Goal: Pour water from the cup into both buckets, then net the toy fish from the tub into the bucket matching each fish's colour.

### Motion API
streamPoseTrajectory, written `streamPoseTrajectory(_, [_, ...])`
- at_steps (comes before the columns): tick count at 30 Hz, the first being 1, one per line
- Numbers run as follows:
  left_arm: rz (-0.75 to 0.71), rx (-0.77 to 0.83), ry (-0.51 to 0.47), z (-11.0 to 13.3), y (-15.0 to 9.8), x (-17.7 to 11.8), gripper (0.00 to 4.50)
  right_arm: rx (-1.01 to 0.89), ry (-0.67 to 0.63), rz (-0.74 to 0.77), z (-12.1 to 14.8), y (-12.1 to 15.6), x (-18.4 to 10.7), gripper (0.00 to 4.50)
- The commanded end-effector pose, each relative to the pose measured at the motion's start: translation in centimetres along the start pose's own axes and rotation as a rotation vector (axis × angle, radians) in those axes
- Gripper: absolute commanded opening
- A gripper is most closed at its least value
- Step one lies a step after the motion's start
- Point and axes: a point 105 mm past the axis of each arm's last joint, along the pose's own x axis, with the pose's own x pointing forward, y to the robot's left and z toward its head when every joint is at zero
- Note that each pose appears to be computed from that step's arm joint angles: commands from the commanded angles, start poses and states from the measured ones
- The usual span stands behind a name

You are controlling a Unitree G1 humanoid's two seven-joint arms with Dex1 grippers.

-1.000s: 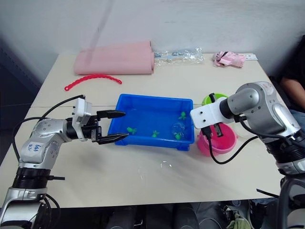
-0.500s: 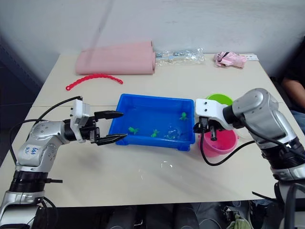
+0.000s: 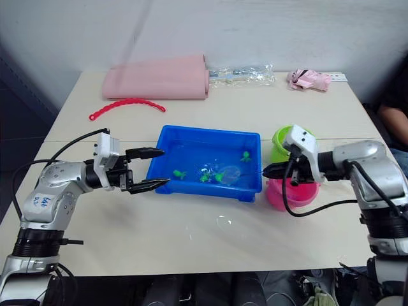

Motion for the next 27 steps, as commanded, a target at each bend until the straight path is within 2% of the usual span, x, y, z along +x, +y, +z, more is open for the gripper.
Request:
streamPoseTrajectory(1, [0.004, 0.020, -0.026, 0.7, 0.1, -0.2, 4.47, -0.036, -0.091, -0.062, 1.0, -0.6, -1.6, 0.00])
streamPoseTrajectory(6, [-0.001, 0.019, -0.029, 0.8, 0.2, -0.1, 4.47, -0.081, -0.163, -0.117, 0.8, -0.3, -2.7, 0.00])
streamPoseTrajectory(13, [-0.021, -0.014, -0.098, 1.8, 0.7, 0.7, 4.47, -0.205, -0.336, -0.279, 1.1, 1.0, -4.6, 0.00])
streamPoseTrajectory(19, [-0.036, -0.037, -0.156, 2.7, 1.4, 2.0, 4.47, -0.153, -0.390, -0.401, 0.2, 1.8, -6.5, 0.00])
streamPoseTrajectory(27, [-0.065, -0.065, -0.220, 3.8, 1.7, 4.5, 4.47, -0.065, -0.431, -0.575, -0.5, 1.3, -10.4, 0.00])
